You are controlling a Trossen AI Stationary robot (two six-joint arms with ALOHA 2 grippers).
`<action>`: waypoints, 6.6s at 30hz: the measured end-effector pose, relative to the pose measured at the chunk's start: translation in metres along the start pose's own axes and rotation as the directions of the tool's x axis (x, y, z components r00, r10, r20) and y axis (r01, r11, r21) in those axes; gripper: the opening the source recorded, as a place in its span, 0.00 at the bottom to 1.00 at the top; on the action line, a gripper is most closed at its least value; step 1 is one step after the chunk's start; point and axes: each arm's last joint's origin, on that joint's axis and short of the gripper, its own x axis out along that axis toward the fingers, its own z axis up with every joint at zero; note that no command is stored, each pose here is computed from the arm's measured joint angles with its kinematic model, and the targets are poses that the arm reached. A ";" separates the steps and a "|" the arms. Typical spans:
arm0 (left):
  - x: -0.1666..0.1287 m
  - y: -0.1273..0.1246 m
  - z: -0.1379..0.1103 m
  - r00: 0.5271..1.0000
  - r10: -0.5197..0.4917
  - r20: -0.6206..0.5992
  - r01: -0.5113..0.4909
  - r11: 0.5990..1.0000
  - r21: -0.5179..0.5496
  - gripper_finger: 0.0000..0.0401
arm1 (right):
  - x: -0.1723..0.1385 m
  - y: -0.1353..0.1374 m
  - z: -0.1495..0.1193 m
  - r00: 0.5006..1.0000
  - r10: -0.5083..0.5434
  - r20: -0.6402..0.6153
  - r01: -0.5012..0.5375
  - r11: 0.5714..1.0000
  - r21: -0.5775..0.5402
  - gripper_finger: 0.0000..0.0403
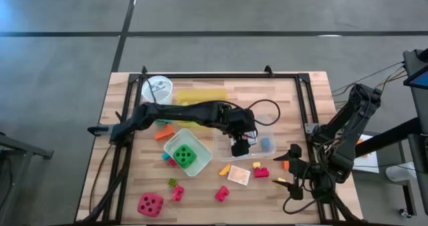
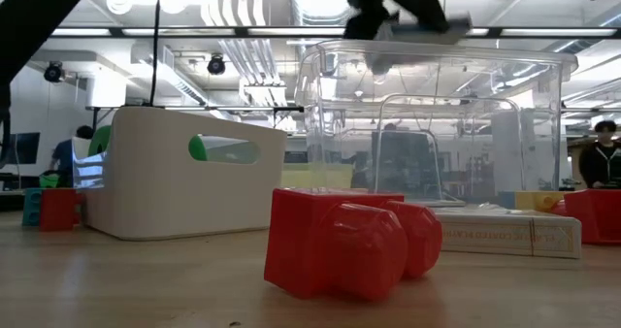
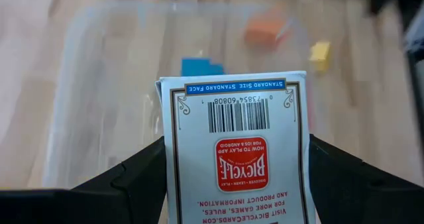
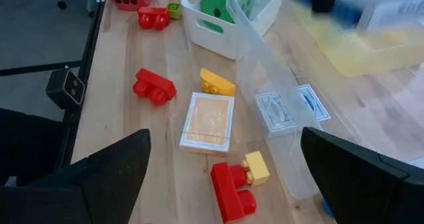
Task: Pick & Place Toys
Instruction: Put the white game card pack into the transparent bin
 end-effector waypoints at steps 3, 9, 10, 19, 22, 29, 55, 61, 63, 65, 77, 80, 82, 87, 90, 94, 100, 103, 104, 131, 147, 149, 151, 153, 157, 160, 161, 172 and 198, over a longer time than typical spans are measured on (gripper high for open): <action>0.022 0.002 -0.006 0.999 -0.002 -0.050 0.002 1.000 0.004 0.70 | 0.000 0.000 0.000 1.000 -0.002 0.003 0.002 1.000 0.000 0.94; 0.056 0.003 -0.017 0.991 -0.038 -0.131 0.040 0.999 0.015 0.70 | 0.000 0.000 0.000 1.000 -0.002 0.004 0.002 1.000 0.000 0.94; 0.061 0.004 -0.019 0.988 -0.052 -0.144 0.055 0.998 0.020 0.70 | 0.000 0.000 0.000 1.000 -0.003 0.003 0.003 1.000 -0.001 0.94; 0.091 0.004 -0.032 0.968 -0.116 -0.224 0.124 0.992 0.021 0.70 | 0.000 0.000 0.000 1.000 -0.004 0.003 0.004 1.000 -0.002 0.94; 0.096 0.004 -0.036 0.967 -0.118 -0.225 0.126 0.992 0.019 0.70 | 0.000 0.000 0.000 1.000 -0.004 0.002 0.004 1.000 -0.003 0.94; 0.103 0.005 -0.043 0.962 -0.127 -0.243 0.134 0.991 0.010 0.70 | 0.001 -0.001 -0.001 1.000 -0.006 0.001 0.006 1.000 -0.007 0.94; 0.082 0.011 -0.043 0.951 -0.107 -0.288 0.112 0.994 0.000 0.70 | 0.001 -0.001 -0.002 1.000 -0.005 -0.001 0.005 1.000 -0.007 0.94; 0.065 0.010 -0.039 0.951 -0.118 -0.284 0.133 0.990 0.034 0.70 | 0.001 -0.001 -0.002 1.000 -0.005 -0.002 0.005 1.000 -0.007 0.94; 0.061 0.009 -0.037 0.954 -0.124 -0.274 0.140 0.989 0.038 0.70 | 0.001 -0.001 -0.002 1.000 -0.004 -0.001 0.004 1.000 -0.005 0.94; 0.058 0.008 -0.036 0.953 -0.131 -0.273 0.152 0.987 0.057 0.70 | 0.001 -0.001 -0.002 1.000 -0.003 -0.001 0.003 1.000 -0.005 0.94; 0.048 0.008 -0.039 0.948 -0.090 -0.305 0.254 0.791 0.556 0.70 | 0.001 -0.001 -0.002 1.000 -0.001 -0.004 0.001 1.000 -0.011 0.94; 0.049 0.007 -0.039 0.951 -0.067 -0.303 0.256 0.724 0.641 0.70 | 0.001 -0.001 -0.002 1.000 -0.002 -0.004 0.002 1.000 -0.024 0.94; 0.049 0.006 -0.039 0.954 -0.070 -0.292 0.259 0.683 0.683 0.70 | 0.001 -0.001 -0.003 1.000 -0.003 -0.005 0.003 1.000 -0.029 0.94; 0.049 -0.005 -0.041 0.953 -0.070 -0.295 0.293 0.464 0.836 0.70 | 0.002 -0.001 -0.003 1.000 -0.004 -0.006 0.004 0.999 -0.035 0.94; 0.049 -0.013 -0.042 0.952 -0.074 -0.296 0.305 0.291 0.907 0.70 | 0.002 -0.001 -0.003 1.000 -0.004 -0.006 0.004 0.999 -0.038 0.94; 0.049 -0.015 -0.043 0.951 -0.076 -0.299 0.308 0.175 0.935 0.70 | 0.002 -0.001 -0.003 1.000 -0.004 -0.005 0.004 0.999 -0.038 0.94; 0.049 -0.014 -0.044 0.948 -0.065 -0.312 0.319 0.163 0.934 0.70 | 0.002 -0.001 -0.003 1.000 -0.005 -0.006 0.004 0.999 -0.039 0.94; 0.049 -0.013 -0.045 0.948 -0.053 -0.315 0.319 0.182 0.930 0.70 | 0.002 -0.001 -0.003 1.000 -0.005 -0.006 0.005 0.999 -0.045 0.94; 0.049 -0.013 -0.044 0.949 -0.053 -0.312 0.316 0.191 0.929 0.70 | 0.002 -0.001 -0.003 1.000 -0.005 -0.006 0.005 0.999 -0.046 0.94; 0.050 -0.009 -0.028 0.986 -0.053 -0.156 0.163 0.162 0.973 0.73 | 0.002 -0.001 -0.003 1.000 -0.009 0.001 0.009 0.999 -0.052 0.94; 0.086 -0.001 -0.065 0.962 -0.031 -0.271 0.273 0.159 0.949 0.75 | 0.002 -0.001 -0.003 1.000 -0.010 0.003 0.010 0.998 -0.055 0.94; 0.088 -0.001 -0.068 0.958 -0.028 -0.285 0.286 0.160 0.945 0.76 | 0.002 -0.001 -0.003 1.000 -0.010 0.003 0.010 0.998 -0.058 0.94; 0.090 0.000 -0.071 0.955 -0.026 -0.295 0.295 0.161 0.942 0.76 | 0.002 -0.001 -0.003 1.000 -0.010 0.003 0.010 0.998 -0.058 0.94; 0.091 0.000 -0.072 0.954 -0.026 -0.298 0.298 0.162 0.941 0.75 | 0.002 -0.001 -0.003 1.000 -0.010 0.003 0.010 0.998 -0.058 0.94; 0.095 0.001 -0.077 0.949 -0.023 -0.313 0.312 0.169 0.935 0.74 | 0.002 -0.001 -0.003 1.000 -0.010 0.003 0.011 0.998 -0.057 0.94; 0.096 0.001 -0.080 0.946 -0.021 -0.323 0.322 0.168 0.932 0.74 | 0.002 -0.001 -0.003 1.000 -0.010 0.002 0.010 0.998 -0.058 0.94; 0.096 0.001 -0.080 0.945 -0.020 -0.327 0.325 0.169 0.930 0.74 | 0.002 -0.001 -0.003 1.000 -0.011 0.002 0.011 0.998 -0.058 0.94; 0.096 0.001 -0.081 0.945 -0.012 -0.328 0.324 0.187 0.928 0.74 | 0.002 -0.001 -0.003 1.000 -0.010 0.002 0.010 0.998 -0.058 0.94; 0.094 -0.002 -0.079 0.953 0.096 -0.287 0.268 0.176 0.947 0.85 | 0.002 -0.001 -0.003 1.000 -0.004 -0.008 0.004 0.999 -0.054 0.94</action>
